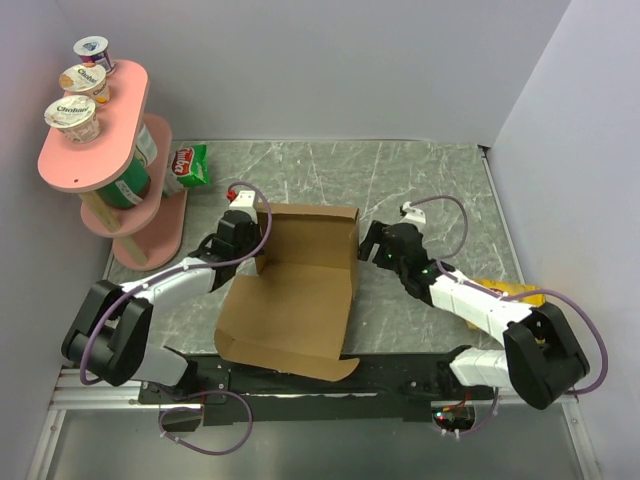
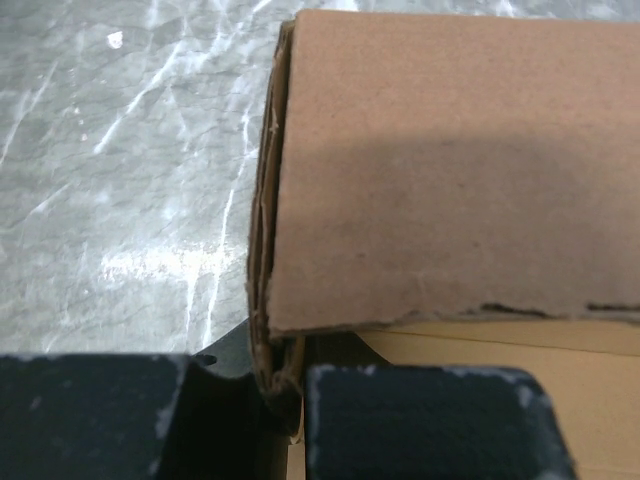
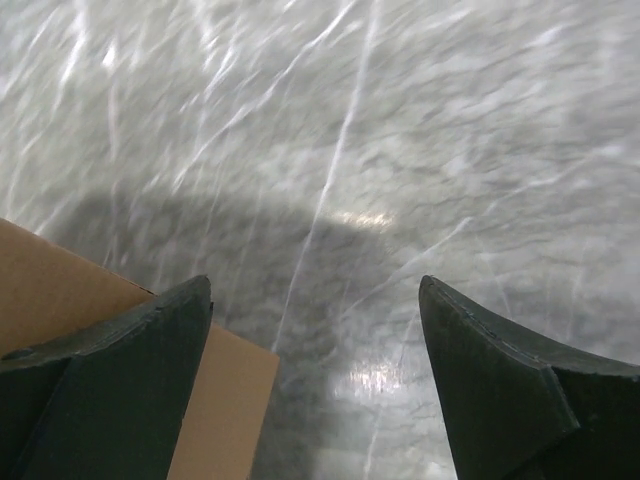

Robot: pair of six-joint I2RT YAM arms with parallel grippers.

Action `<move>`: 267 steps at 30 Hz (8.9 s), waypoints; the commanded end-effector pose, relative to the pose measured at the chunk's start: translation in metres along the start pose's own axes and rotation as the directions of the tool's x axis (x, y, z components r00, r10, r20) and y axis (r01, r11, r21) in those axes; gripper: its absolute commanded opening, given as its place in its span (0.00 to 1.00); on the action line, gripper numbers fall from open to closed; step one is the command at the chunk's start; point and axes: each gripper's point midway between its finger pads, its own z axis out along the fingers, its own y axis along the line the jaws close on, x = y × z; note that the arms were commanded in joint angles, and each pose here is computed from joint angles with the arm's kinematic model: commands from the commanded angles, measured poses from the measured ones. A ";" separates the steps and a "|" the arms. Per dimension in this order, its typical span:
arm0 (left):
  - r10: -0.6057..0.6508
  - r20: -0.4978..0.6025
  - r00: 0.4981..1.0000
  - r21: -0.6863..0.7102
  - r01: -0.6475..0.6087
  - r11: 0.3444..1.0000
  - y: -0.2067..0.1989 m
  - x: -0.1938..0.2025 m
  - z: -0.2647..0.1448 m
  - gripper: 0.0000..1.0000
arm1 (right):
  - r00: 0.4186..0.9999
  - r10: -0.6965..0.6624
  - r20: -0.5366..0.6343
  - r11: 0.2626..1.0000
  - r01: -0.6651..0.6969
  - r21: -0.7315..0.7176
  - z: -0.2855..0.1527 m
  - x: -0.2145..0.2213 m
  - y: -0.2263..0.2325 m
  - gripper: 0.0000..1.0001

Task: Fold the paper box

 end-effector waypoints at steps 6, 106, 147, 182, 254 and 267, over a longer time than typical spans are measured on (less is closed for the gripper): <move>-0.060 -0.037 0.998 0.006 0.060 0.998 -0.030 0.018 -0.003 0.01 | 0.984 0.069 0.163 0.965 -0.107 0.238 0.009 -0.028 0.018 0.97; 0.028 0.038 0.999 -0.099 -0.024 0.995 0.004 -0.007 -0.016 0.01 | 0.998 0.055 -0.033 0.987 -0.060 -0.147 0.003 -0.042 0.010 0.76; 0.187 0.013 0.982 -0.287 -0.176 0.942 0.002 0.000 -0.017 0.01 | 0.987 0.162 -0.014 0.983 -0.162 -0.082 -0.001 -0.057 0.016 0.84; 0.176 0.046 0.983 -0.272 -0.157 0.949 0.013 -0.016 -0.024 0.01 | 0.919 0.132 -0.371 0.984 -0.076 0.162 -0.016 0.118 -0.060 0.03; 0.166 0.041 0.985 -0.264 -0.150 0.953 -0.007 -0.010 -0.019 0.01 | 0.945 -0.282 -0.165 0.958 0.287 0.005 -0.011 0.032 0.060 0.21; 0.194 0.026 0.981 -0.289 -0.178 0.941 -0.003 0.013 -0.020 0.01 | 0.943 -0.309 -0.126 0.933 0.326 0.152 0.008 0.055 0.069 0.36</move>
